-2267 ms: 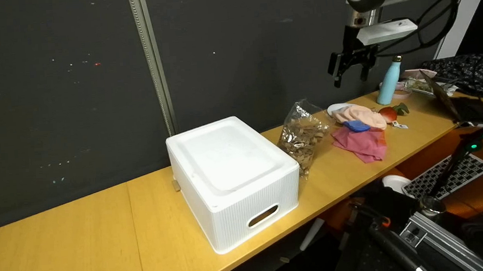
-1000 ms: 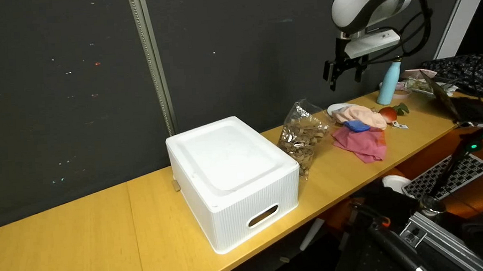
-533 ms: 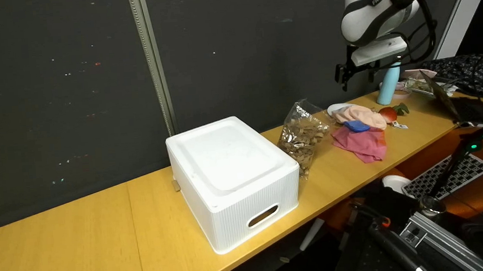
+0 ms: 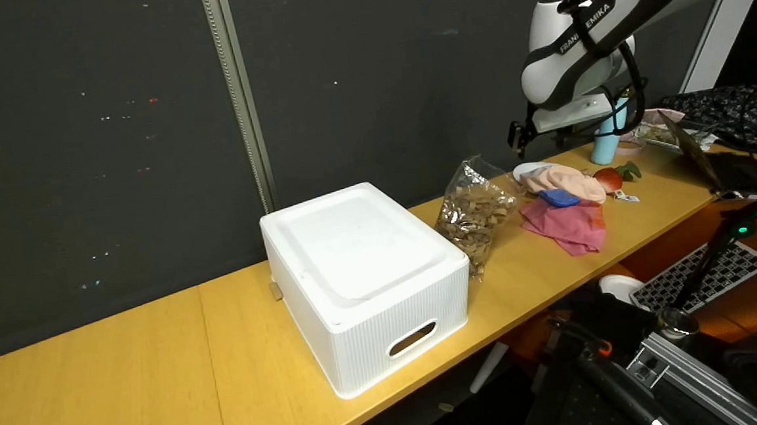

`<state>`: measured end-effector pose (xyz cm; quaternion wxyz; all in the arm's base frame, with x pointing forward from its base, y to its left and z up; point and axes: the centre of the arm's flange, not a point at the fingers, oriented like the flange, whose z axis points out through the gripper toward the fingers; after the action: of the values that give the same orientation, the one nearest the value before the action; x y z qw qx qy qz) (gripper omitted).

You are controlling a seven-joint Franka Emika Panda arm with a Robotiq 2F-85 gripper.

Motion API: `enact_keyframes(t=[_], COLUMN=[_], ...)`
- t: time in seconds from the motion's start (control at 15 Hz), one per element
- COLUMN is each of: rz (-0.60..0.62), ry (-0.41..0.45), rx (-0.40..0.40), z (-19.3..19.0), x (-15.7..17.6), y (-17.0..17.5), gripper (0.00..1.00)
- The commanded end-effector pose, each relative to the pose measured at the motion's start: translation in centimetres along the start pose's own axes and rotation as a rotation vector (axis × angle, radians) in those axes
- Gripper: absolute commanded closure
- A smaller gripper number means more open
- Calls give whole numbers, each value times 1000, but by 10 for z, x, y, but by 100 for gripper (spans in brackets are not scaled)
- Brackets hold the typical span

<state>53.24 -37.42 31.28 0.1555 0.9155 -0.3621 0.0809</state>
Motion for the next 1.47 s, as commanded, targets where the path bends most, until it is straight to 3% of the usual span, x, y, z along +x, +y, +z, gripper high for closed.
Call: enact_keyframes(t=[0.0,0.6,1.4], rz=[24,125,101], ry=[17,-16,-26], rx=[13,-34,-70], z=[9,61,81], x=[-5,-28,-45], y=[-4,26,-3], gripper=[0,0,0])
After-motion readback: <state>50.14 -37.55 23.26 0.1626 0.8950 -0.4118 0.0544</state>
